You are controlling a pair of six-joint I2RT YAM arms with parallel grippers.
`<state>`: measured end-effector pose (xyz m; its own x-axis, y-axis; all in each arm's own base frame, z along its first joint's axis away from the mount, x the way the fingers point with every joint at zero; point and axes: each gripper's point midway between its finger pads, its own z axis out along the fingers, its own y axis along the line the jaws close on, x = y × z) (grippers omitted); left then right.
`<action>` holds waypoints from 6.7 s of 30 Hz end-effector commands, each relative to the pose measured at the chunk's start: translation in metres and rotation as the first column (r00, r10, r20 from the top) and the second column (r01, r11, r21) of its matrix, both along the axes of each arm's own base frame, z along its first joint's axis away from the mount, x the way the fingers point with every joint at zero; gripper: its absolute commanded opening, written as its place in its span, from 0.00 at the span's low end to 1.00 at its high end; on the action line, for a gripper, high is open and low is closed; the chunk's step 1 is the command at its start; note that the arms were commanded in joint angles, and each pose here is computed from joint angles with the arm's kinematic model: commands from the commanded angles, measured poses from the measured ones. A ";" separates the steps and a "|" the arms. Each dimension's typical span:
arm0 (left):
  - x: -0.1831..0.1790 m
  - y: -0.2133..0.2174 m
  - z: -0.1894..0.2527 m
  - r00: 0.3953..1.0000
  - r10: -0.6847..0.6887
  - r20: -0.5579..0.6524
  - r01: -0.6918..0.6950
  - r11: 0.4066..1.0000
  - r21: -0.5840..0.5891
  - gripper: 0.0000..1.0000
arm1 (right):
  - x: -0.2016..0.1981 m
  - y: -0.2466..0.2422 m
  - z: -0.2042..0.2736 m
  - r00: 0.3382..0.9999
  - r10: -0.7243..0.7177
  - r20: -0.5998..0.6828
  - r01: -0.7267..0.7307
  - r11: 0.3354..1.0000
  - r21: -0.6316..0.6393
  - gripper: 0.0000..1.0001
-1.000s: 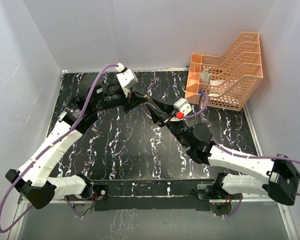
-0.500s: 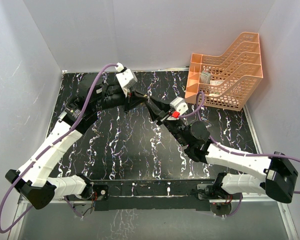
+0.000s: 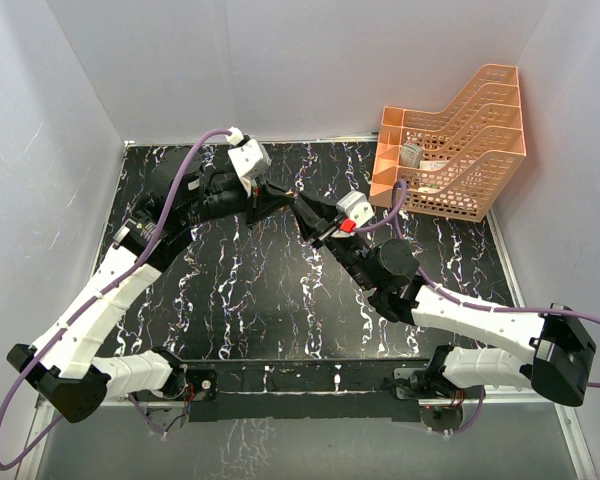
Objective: Remove the keys from the keyring
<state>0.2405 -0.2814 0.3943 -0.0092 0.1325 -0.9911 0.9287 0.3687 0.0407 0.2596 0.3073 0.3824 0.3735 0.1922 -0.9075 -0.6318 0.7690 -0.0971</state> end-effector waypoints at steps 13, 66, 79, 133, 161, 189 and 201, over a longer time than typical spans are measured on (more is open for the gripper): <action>-0.013 0.002 0.026 0.999 -0.026 0.048 0.029 0.998 -0.056 0.00 | -0.004 -0.007 0.033 0.998 -0.020 0.052 0.017 0.999 0.049 0.12; 0.024 0.002 -0.072 0.994 0.088 -0.064 -0.079 0.988 0.135 0.00 | -0.029 -0.039 0.088 0.991 -0.043 0.127 0.029 0.993 0.113 0.00; 0.064 0.022 -0.118 0.949 0.309 -0.062 -0.285 0.926 0.246 0.00 | -0.051 -0.052 0.120 0.989 0.024 0.144 -0.041 0.993 0.111 0.00; 0.172 0.061 -0.338 0.669 0.526 -0.525 -0.522 0.836 0.172 0.00 | 0.169 -0.036 -0.077 0.893 -0.293 -0.342 0.250 0.954 -0.164 0.00; 0.197 0.099 -0.337 0.578 0.682 -0.447 -0.641 0.719 0.269 0.99 | 0.276 -0.025 -0.143 0.851 -0.319 -0.417 0.250 0.945 -0.212 0.00; 0.193 0.130 -0.254 0.524 0.775 -0.352 -0.782 0.602 0.162 0.99 | 0.292 -0.019 -0.214 0.786 -0.349 -0.511 0.200 0.925 -0.324 0.00; 0.196 0.142 -0.268 0.448 0.823 -0.348 -0.816 0.536 0.217 0.99 | 0.323 0.002 -0.270 0.746 -0.353 -0.565 0.139 0.912 -0.386 0.00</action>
